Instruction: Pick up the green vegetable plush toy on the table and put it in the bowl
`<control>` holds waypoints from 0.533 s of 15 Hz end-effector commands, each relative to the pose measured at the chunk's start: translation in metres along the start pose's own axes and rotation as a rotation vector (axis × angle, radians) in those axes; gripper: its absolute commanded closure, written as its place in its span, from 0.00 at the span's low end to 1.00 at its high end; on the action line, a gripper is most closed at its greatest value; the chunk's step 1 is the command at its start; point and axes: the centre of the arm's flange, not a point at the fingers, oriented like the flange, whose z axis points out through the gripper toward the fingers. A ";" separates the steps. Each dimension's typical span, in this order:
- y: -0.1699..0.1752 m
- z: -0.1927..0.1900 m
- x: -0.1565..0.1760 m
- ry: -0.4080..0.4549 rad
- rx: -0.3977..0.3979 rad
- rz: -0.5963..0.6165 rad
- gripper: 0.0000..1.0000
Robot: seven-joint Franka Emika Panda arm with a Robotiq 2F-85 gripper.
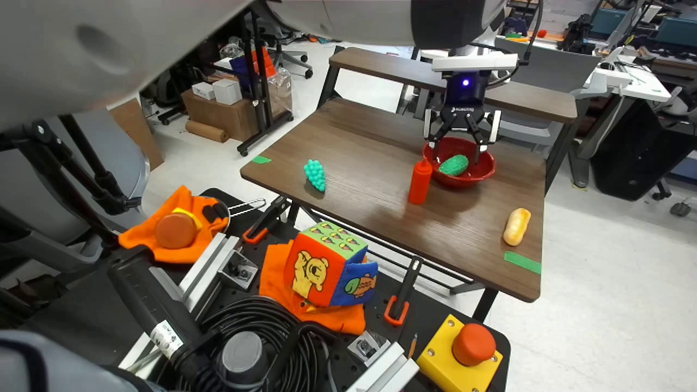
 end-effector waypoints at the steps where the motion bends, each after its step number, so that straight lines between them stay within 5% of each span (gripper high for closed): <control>1: 0.007 -0.037 0.004 0.048 -0.019 -0.028 0.00; 6: 0.003 -0.099 -0.082 0.268 0.094 -0.039 0.00; 7: 0.005 -0.085 -0.032 0.196 0.029 -0.035 0.00; 8: 0.007 -0.100 -0.043 0.219 0.036 -0.033 0.00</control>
